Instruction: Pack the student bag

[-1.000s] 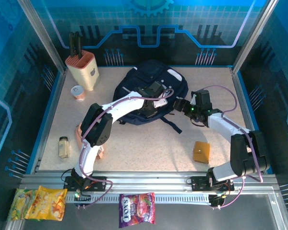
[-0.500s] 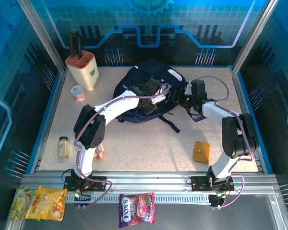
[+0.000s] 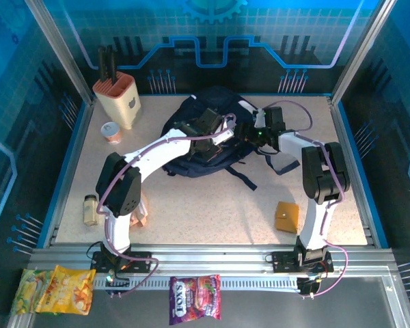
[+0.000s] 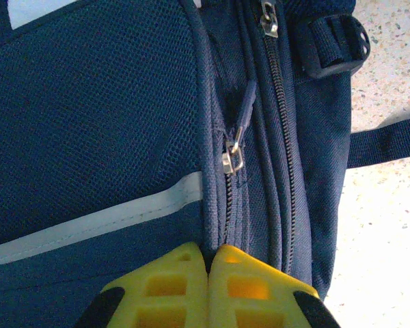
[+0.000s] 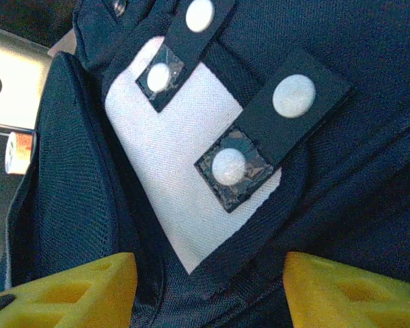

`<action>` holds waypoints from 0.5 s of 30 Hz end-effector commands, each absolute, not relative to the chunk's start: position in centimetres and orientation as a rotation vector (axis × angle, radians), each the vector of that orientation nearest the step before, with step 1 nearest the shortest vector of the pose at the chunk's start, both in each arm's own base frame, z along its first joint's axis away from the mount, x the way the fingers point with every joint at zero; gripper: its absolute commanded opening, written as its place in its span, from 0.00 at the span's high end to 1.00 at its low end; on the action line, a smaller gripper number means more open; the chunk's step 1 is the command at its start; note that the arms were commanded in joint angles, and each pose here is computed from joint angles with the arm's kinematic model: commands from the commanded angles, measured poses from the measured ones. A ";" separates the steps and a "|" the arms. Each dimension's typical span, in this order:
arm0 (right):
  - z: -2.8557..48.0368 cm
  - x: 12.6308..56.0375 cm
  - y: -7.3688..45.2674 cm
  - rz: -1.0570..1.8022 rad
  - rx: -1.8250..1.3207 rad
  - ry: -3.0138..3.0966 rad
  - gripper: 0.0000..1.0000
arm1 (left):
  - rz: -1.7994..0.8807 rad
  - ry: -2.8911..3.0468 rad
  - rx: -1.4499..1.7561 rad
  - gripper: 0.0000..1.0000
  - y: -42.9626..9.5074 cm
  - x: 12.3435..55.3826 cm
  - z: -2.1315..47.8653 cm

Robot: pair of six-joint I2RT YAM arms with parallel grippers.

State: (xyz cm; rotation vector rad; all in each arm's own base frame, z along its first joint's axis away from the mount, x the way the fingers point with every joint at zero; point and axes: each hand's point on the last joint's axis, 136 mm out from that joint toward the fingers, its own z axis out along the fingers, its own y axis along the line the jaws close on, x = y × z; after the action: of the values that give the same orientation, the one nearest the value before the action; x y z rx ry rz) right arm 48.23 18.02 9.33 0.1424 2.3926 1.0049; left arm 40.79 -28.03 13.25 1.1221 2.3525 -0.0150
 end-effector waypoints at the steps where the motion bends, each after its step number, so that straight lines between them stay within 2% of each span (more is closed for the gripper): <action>1: 9.2 46.9 18.5 1.096 0.042 2.389 0.41 | -0.084 2.289 1.061 1.00 -28.8 40.9 16.3; 10: 10.8 42.5 19.9 1.258 -0.130 2.351 0.48 | -0.060 2.289 1.056 1.00 -28.6 41.3 16.2; 13: 10.4 42.0 19.6 1.221 -0.150 2.359 0.53 | -0.065 2.289 1.054 1.00 -28.7 41.4 16.2; 15: 10.0 41.9 19.4 1.196 -0.163 2.382 0.60 | -0.067 2.290 1.054 1.00 -28.8 41.4 16.2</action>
State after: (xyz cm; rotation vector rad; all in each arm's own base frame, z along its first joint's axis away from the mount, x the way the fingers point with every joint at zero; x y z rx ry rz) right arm 43.15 19.08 9.56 -0.0829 2.3763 1.1766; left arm 40.65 -27.92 13.15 1.1197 2.3628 -0.0144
